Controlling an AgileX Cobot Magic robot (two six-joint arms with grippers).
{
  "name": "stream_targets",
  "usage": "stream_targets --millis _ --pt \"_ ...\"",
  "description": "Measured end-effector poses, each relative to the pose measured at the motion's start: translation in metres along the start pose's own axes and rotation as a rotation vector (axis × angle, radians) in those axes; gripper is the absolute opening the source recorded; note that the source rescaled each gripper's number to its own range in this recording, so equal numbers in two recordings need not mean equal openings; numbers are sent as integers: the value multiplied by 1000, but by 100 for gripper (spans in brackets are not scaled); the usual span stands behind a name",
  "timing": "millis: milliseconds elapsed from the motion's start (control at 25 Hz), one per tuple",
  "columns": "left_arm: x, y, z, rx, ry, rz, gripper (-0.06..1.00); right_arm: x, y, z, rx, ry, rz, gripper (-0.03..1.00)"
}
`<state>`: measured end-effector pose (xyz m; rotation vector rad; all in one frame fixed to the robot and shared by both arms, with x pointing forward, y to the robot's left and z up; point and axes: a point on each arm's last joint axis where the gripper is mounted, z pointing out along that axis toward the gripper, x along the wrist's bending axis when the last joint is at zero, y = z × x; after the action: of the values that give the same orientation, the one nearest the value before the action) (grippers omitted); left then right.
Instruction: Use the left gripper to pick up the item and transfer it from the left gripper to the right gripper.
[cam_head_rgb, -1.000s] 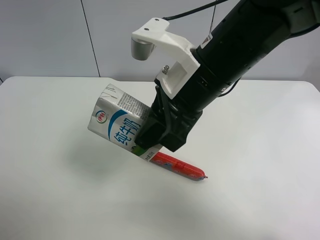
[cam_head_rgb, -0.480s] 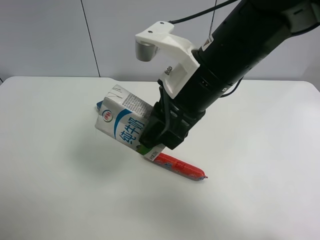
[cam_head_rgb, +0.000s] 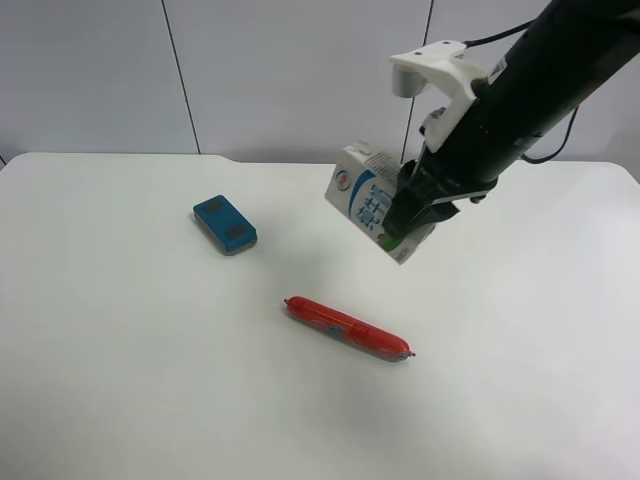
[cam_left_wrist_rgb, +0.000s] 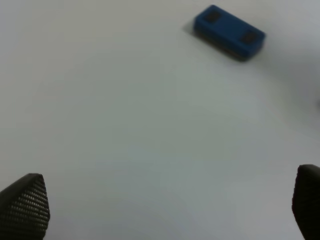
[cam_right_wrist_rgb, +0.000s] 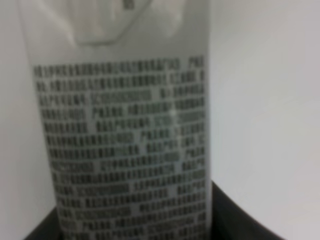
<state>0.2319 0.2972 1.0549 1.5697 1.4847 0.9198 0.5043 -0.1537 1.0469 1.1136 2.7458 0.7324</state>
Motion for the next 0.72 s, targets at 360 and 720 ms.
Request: stream_targets --millis 360,720 --pt "0 0 0 0 62 -31 100 -51 -3 52 4 -86 119 0" --pt "0 0 0 0 62 -31 100 -73 -11 112 37 -136 150 0"
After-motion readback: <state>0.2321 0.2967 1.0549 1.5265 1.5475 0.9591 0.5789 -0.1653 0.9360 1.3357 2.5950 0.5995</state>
